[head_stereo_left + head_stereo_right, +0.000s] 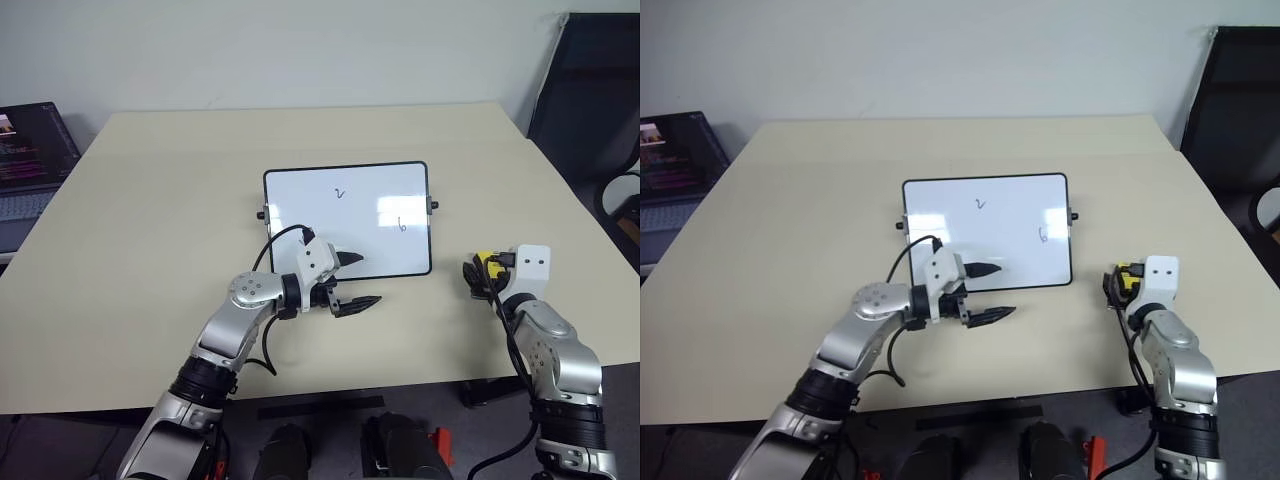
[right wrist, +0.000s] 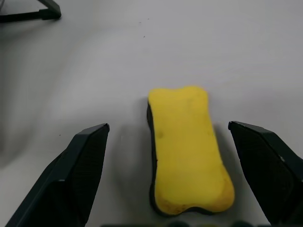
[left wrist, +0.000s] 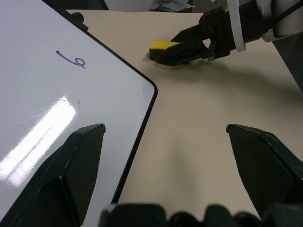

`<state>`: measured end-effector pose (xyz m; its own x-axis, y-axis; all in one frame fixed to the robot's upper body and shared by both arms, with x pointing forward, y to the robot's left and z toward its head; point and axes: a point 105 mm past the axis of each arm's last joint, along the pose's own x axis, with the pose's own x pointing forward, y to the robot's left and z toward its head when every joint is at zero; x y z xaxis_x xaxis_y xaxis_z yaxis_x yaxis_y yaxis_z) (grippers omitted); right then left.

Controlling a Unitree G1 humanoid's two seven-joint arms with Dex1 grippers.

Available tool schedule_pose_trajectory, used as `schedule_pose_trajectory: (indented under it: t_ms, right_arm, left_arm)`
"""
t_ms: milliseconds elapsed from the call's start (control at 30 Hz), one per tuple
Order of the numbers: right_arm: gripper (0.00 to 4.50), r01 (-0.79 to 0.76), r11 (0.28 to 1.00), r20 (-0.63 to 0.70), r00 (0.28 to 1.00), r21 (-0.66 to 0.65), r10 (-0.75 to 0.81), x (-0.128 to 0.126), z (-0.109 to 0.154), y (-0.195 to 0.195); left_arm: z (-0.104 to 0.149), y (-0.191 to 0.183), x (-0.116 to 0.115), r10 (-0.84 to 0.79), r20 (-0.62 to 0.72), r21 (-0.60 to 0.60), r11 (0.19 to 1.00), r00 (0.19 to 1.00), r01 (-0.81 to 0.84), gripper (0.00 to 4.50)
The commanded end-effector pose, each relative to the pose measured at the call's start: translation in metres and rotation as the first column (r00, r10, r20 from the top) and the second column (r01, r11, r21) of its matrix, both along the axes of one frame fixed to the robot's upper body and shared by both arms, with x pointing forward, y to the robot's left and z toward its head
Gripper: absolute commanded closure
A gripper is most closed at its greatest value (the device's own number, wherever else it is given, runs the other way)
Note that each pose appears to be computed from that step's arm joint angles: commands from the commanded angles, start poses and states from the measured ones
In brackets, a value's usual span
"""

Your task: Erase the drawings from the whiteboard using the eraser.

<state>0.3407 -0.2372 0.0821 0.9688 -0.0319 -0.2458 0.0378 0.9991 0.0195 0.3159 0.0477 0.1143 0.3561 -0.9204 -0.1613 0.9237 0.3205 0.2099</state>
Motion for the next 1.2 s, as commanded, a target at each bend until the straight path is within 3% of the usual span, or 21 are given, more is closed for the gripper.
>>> schedule_pose_trajectory:
  t_ms: [33, 567, 700, 900, 1200]
  right_arm:
    - [0.08, 0.000, 1.000, 0.025, 1.000, 0.000, 0.000, 0.001, 0.007, -0.001]
    - [0.08, 0.044, 0.999, 0.012, 0.999, -0.007, -0.044, -0.001, 0.003, -0.011]
    - [0.99, 0.059, 0.998, 0.016, 0.998, -0.008, -0.059, -0.002, 0.003, -0.013]
    - [3.14, 0.068, 0.998, 0.023, 0.997, -0.012, -0.068, -0.002, 0.005, -0.014]
    - [3.21, 0.067, 0.998, 0.032, 0.997, -0.010, -0.067, 0.000, 0.007, -0.013]
  left_arm:
    - [0.014, 0.000, -0.002, -0.002, 0.063, -0.025, 1.000, 0.998, 0.004, 0.00]
    - [0.020, -0.001, 0.000, 0.015, 0.084, -0.043, 0.999, 0.996, -0.012, 0.00]
    - [0.020, -0.002, 0.001, 0.015, 0.085, -0.044, 0.999, 0.996, -0.011, 0.00]
    - [0.020, -0.002, 0.001, 0.016, 0.088, -0.044, 0.999, 0.996, -0.012, 0.00]
    - [0.020, -0.003, 0.001, 0.016, 0.089, -0.047, 0.999, 0.996, -0.012, 0.00]
